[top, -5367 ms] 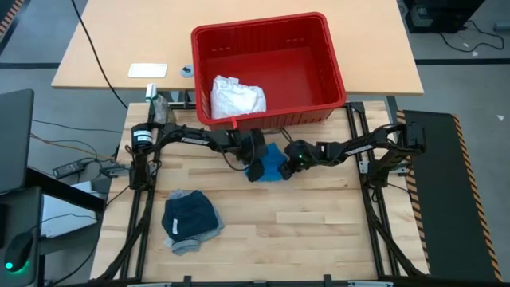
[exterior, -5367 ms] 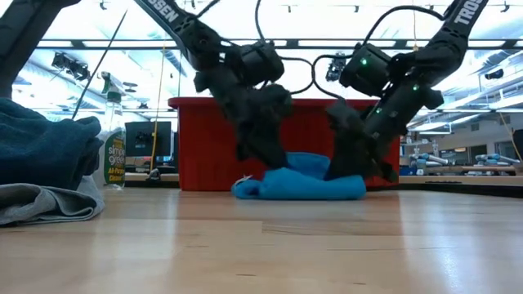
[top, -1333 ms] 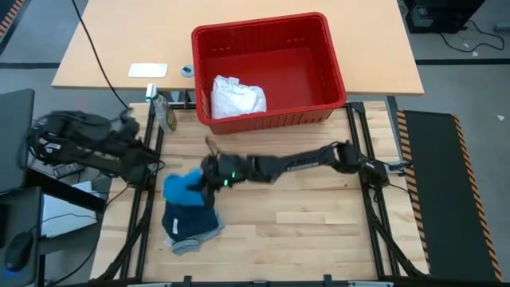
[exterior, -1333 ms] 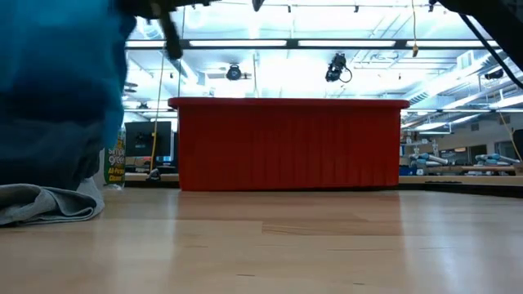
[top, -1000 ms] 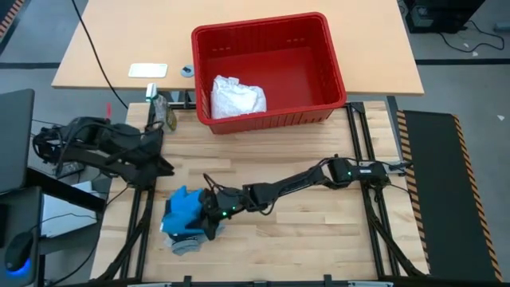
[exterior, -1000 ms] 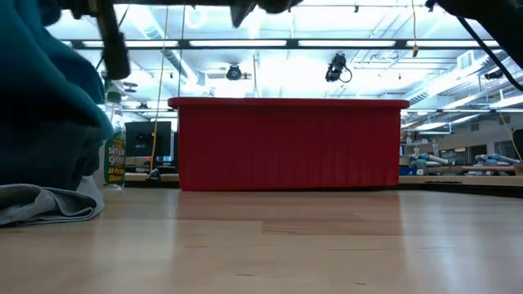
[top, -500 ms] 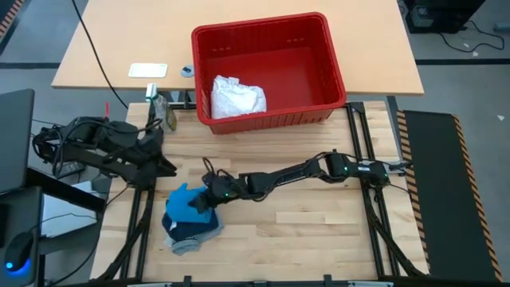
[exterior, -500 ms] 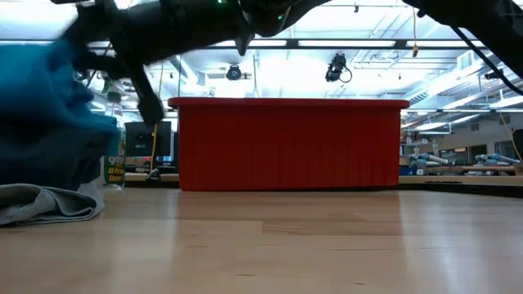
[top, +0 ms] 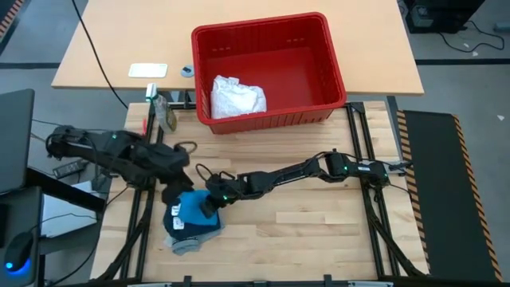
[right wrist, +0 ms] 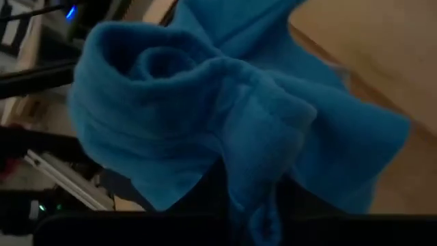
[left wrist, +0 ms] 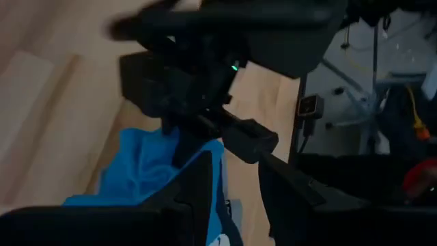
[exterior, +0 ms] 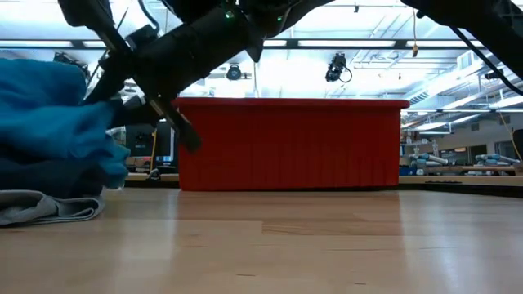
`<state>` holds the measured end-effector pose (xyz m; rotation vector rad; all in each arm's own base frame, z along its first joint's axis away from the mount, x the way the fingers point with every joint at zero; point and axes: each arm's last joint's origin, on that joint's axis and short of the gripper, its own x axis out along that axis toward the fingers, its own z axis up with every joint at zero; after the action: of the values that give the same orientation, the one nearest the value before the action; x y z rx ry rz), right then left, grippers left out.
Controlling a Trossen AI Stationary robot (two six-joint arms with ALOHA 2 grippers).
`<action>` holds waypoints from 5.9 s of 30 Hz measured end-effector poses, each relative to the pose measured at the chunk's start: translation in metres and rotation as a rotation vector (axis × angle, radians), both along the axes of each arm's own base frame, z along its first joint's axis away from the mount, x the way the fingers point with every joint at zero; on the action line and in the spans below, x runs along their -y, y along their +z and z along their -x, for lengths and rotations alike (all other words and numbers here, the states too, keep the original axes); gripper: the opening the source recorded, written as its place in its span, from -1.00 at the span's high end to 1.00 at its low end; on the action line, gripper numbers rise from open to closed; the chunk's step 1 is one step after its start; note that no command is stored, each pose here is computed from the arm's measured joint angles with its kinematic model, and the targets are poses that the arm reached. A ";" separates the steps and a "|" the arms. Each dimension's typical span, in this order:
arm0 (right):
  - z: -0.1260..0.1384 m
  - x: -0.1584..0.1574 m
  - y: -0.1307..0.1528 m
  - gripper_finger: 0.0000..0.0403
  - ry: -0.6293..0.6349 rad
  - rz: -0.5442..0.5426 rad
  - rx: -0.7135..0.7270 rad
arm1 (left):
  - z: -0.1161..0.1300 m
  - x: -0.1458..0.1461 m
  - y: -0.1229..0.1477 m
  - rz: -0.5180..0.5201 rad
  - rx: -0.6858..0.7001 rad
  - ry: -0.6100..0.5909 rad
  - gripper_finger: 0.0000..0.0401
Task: Fold laundry
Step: Stack the folded blue pants on top of the black pants, then remove the white blouse from the red laundry bin
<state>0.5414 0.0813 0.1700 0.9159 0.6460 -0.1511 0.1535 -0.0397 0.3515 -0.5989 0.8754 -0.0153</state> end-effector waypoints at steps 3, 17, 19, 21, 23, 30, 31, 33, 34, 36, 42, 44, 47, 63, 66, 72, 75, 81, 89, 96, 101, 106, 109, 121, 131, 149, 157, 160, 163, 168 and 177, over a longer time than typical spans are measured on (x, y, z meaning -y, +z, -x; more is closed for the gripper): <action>-0.002 0.000 0.002 0.69 0.042 0.054 0.040 | -0.007 0.010 -0.006 -0.007 -0.024 -0.046 0.40; 0.001 -0.010 0.028 0.09 0.168 0.126 0.154 | -0.005 0.051 -0.088 -0.064 -0.304 -0.058 0.40; 0.005 -0.010 0.037 -0.01 0.175 0.138 0.132 | -0.002 0.053 -0.100 -0.060 -0.317 -0.037 0.40; 0.010 -0.009 0.047 -0.09 0.183 0.150 0.121 | -0.001 0.056 -0.110 -0.046 -0.317 -0.039 0.41; 0.017 -0.008 0.060 -0.12 0.188 0.154 0.101 | 0.002 0.060 -0.119 -0.034 -0.321 -0.043 0.42; 0.056 0.000 0.107 -0.09 0.185 0.277 -0.063 | 0.009 0.066 -0.137 -0.018 -0.340 -0.023 0.42; 0.061 0.002 0.113 -0.08 0.176 0.303 -0.079 | 0.010 0.066 -0.139 -0.032 -0.336 -0.016 0.42; 0.072 0.005 0.128 -0.07 0.159 0.341 -0.090 | 0.011 0.066 -0.142 -0.059 -0.332 -0.005 0.42; 0.076 0.006 0.134 -0.07 0.148 0.357 -0.092 | 0.012 0.065 -0.142 -0.071 -0.333 -0.001 0.42; 0.084 0.009 0.146 -0.07 0.132 0.382 -0.087 | 0.012 0.064 -0.143 -0.091 -0.328 0.001 0.42; 0.096 0.013 0.160 -0.07 0.105 0.480 -0.104 | 0.010 0.062 -0.134 -0.074 -0.306 0.014 0.42; 0.096 0.014 0.160 -0.07 0.100 0.493 -0.104 | 0.011 0.061 -0.125 -0.046 -0.284 0.028 0.42; 0.093 0.019 0.160 -0.07 0.170 0.466 -0.081 | 0.014 0.061 -0.109 -0.030 -0.224 0.046 0.40; 0.090 0.024 0.163 0.08 0.156 0.330 -0.051 | 0.048 0.046 -0.085 -0.068 -0.113 0.036 0.21; 0.090 0.025 0.163 0.10 0.150 0.327 -0.048 | 0.053 0.041 -0.079 -0.040 -0.084 0.042 0.21; 0.087 0.042 0.165 0.18 0.105 0.296 -0.037 | 0.054 0.025 -0.050 -0.096 0.067 0.109 0.21; 0.087 0.054 0.170 0.22 0.118 0.294 -0.007 | 0.050 0.016 -0.026 -0.174 0.193 0.152 0.21; 0.087 0.096 0.183 0.28 0.226 0.350 0.115 | 0.043 -0.007 0.012 -0.321 0.371 0.245 0.21; 0.096 0.191 0.201 0.46 0.366 0.331 0.385 | 0.016 -0.051 0.018 -0.467 0.352 0.419 0.21; 0.115 0.257 0.225 0.65 0.368 0.443 0.647 | -0.021 -0.120 0.016 -0.467 0.393 0.533 0.21; 0.131 0.302 0.215 0.71 0.173 0.442 0.532 | -0.045 -0.174 0.007 -0.409 0.488 0.588 0.21; 0.152 0.344 0.189 0.71 -0.038 0.449 0.281 | -0.065 -0.216 -0.018 -0.361 0.453 0.744 0.21; 0.169 0.364 0.181 0.69 -0.161 0.567 0.126 | -0.074 -0.232 -0.035 -0.318 0.423 0.744 0.21; 0.177 0.430 0.083 0.08 -0.109 0.419 -0.047 | -0.075 -0.269 -0.059 -0.292 0.417 0.692 0.21; 0.160 0.457 0.034 -0.72 -0.024 0.195 -0.035 | -0.062 -0.282 -0.057 -0.309 0.443 0.731 0.21; 0.146 0.466 -0.002 0.72 0.046 0.144 -0.046 | -0.063 -0.281 -0.054 -0.311 0.467 0.719 0.21; 0.164 0.482 0.065 0.84 0.023 0.055 0.245 | -0.066 -0.276 -0.040 -0.227 0.538 0.614 0.22; 0.174 0.483 0.111 0.84 0.028 0.106 0.379 | -0.070 -0.274 -0.017 -0.202 0.621 0.509 0.22; 0.187 0.478 0.160 0.84 0.039 0.177 0.501 | -0.076 -0.268 0.012 -0.202 0.706 0.413 0.22; 0.215 0.450 0.239 0.84 0.064 0.321 0.630 | -0.089 -0.246 0.071 -0.295 0.843 0.276 0.22; 0.269 0.366 0.349 0.84 0.251 0.537 0.803 | -0.100 -0.188 0.148 -0.455 0.922 0.231 0.22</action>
<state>0.2728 -0.2848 0.5192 0.3112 -0.0455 0.2560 0.2534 0.1479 0.4993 -0.2050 -0.0970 0.1082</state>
